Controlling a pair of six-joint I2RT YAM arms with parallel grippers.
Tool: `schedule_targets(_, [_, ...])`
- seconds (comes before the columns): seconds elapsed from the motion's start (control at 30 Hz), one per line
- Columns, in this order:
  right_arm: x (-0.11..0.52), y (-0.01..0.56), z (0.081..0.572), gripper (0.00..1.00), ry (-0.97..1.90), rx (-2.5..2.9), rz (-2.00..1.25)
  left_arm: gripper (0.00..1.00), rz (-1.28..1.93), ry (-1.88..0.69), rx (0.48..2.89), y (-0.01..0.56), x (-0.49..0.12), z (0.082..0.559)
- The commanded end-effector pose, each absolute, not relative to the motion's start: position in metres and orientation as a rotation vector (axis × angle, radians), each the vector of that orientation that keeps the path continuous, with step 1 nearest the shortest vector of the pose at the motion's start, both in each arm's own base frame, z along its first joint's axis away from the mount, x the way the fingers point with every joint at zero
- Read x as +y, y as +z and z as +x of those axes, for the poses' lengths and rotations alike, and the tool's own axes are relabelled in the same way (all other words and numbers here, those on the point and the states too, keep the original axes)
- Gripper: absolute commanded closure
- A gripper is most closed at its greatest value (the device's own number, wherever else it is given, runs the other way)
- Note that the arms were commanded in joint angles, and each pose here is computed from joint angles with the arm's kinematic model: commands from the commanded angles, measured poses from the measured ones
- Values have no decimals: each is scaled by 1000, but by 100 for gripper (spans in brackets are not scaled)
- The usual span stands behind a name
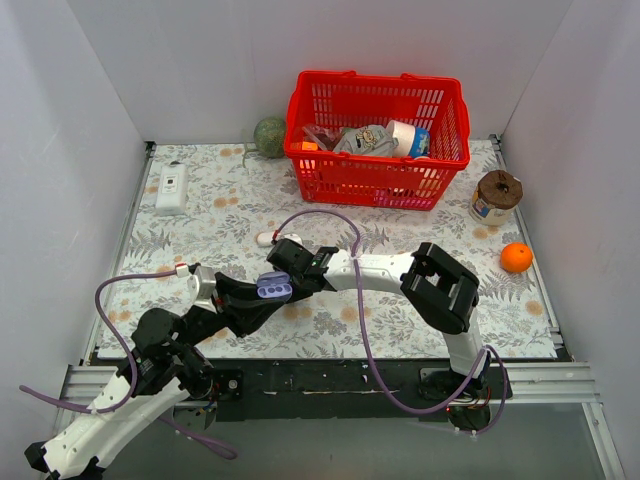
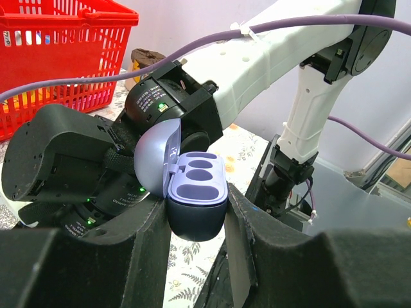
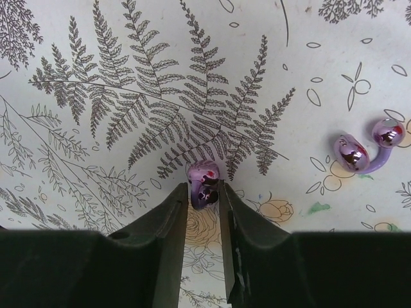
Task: Insert the wireless bluetooth earbuds into the charging case
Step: Adjust the earbud at the center of the board.
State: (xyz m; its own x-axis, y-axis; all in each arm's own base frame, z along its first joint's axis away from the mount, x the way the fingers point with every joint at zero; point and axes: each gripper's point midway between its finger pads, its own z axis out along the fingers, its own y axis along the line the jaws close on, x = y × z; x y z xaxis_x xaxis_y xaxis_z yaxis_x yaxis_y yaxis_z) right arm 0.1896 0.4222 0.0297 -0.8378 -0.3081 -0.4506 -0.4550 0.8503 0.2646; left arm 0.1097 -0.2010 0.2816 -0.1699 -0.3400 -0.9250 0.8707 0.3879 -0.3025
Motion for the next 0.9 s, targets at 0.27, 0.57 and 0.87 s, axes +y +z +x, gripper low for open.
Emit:
schedule_targets(0.27, [426,41,195,75,512,2591,-582,100,530,-1166,1306,293,-198,107])
schedule_targets(0.57, [427,46,199,64,496,2568,-599,100,530,-1172,1307,294,-199,107])
schedule_targets(0.87, [430,52,203,67,494,2540,-603,100,530,-1175,1306,293,-198,106])
